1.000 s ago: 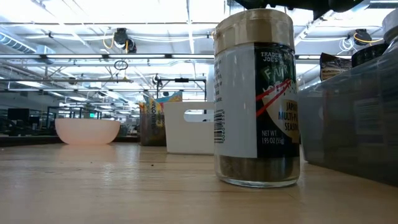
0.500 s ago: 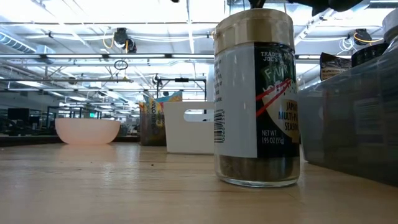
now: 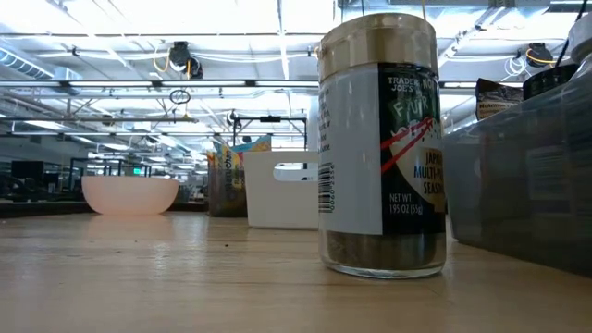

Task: Pick & Place Food Item
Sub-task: Put the gold seasoning bottle into the bottom black bin

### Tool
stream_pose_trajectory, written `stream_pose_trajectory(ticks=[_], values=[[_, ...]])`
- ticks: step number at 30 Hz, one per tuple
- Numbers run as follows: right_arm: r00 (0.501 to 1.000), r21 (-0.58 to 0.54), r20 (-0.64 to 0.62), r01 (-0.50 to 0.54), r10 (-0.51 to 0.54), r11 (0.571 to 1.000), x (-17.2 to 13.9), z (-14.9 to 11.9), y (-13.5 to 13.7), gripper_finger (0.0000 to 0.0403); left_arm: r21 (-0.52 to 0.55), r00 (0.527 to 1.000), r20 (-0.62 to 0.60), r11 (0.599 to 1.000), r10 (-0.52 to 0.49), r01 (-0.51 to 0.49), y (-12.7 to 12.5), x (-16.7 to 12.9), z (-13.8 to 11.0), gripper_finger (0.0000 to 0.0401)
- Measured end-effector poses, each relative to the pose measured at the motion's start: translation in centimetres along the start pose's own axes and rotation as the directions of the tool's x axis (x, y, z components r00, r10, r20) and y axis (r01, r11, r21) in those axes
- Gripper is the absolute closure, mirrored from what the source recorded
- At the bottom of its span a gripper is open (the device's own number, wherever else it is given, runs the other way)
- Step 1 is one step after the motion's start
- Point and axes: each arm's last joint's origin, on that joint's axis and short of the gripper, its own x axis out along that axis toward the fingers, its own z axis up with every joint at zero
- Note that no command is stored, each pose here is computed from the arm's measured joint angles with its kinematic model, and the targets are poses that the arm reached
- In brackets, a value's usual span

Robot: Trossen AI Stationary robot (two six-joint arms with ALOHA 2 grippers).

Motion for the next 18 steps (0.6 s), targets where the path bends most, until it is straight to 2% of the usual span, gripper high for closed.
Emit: stream_pose_trajectory(ticks=[5,10,12,14,18], values=[[0.997,-0.035,-0.033,0.075,-0.076,0.997,0.4,-2.9,1.9,0.0204,-0.006,0.995,-0.101,1.0,-0.002,0.001,-2.1,0.2,-1.7,0.024],[0.964,-0.08,-0.209,0.153,-0.167,0.985,0.5,-5.6,2.5,0.0204,-0.039,0.989,-0.142,0.999,-0.043,0.038,-4.5,0.8,-2.8,0.024],[0.936,-0.123,-0.287,0.175,-0.204,0.977,0.6,-6.0,2.6,0.0204,-0.046,0.991,-0.131,0.999,-0.014,0.008,-5.1,1.2,-3.1,0.024],[0.91,-0.172,-0.364,0.143,-0.197,0.975,1.0,-5.8,3.1,0.0204,-0.052,0.992,-0.117,0.998,0.04,-0.046,-5.5,1.4,-3.3,0.024],[0.801,-0.254,-0.567,0.05,-0.191,0.966,1.1,-5.1,4.1,0.0204,-0.116,0.991,-0.066,0.985,0.119,-0.126,-5.7,1.5,-3.3,0.024]])
